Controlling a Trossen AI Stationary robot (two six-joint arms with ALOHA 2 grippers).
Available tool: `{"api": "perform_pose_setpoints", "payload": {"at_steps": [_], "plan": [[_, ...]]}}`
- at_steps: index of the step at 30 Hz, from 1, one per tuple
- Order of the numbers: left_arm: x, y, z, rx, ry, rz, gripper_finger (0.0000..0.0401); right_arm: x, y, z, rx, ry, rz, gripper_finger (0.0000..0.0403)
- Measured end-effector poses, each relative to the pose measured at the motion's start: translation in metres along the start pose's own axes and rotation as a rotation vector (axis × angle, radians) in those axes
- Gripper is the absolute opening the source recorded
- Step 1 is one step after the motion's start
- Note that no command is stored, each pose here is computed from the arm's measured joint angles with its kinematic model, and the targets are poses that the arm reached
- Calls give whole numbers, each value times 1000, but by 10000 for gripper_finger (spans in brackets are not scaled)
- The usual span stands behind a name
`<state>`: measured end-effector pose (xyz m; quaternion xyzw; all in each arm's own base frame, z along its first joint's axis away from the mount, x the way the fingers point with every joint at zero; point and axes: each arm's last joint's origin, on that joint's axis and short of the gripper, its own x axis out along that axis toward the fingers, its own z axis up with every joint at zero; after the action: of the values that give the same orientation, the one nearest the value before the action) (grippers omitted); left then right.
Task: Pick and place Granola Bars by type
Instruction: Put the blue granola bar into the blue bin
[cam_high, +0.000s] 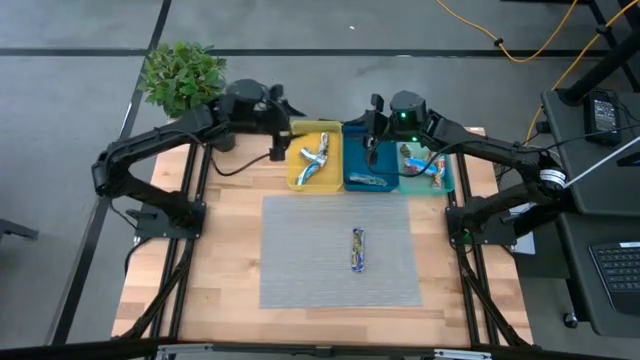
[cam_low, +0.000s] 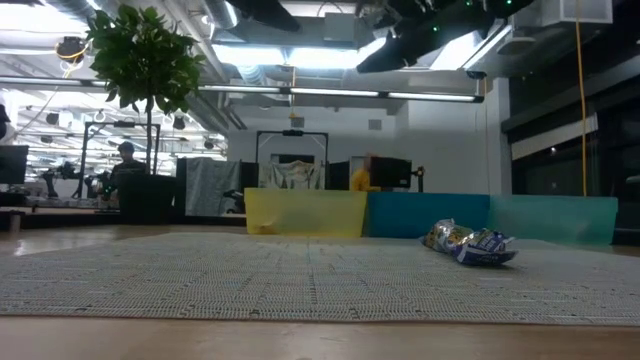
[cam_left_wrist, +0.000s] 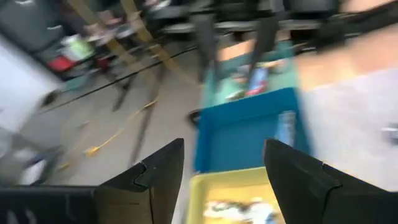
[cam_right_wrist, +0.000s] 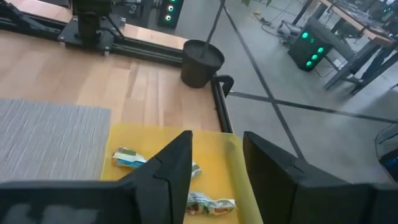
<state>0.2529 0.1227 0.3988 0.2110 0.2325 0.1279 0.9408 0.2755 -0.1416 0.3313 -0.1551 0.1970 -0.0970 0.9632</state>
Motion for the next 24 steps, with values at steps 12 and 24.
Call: {"api": "perform_pose_setpoints", "payload": {"at_steps": [12, 24], "plan": [[100, -45, -30, 98, 72, -367, 212, -40, -2, 17, 92, -61, -27, 147], [113, -72, -21, 130, -17, -483, 212, -76, 56, -6, 258, 139, 384, 147]]}}
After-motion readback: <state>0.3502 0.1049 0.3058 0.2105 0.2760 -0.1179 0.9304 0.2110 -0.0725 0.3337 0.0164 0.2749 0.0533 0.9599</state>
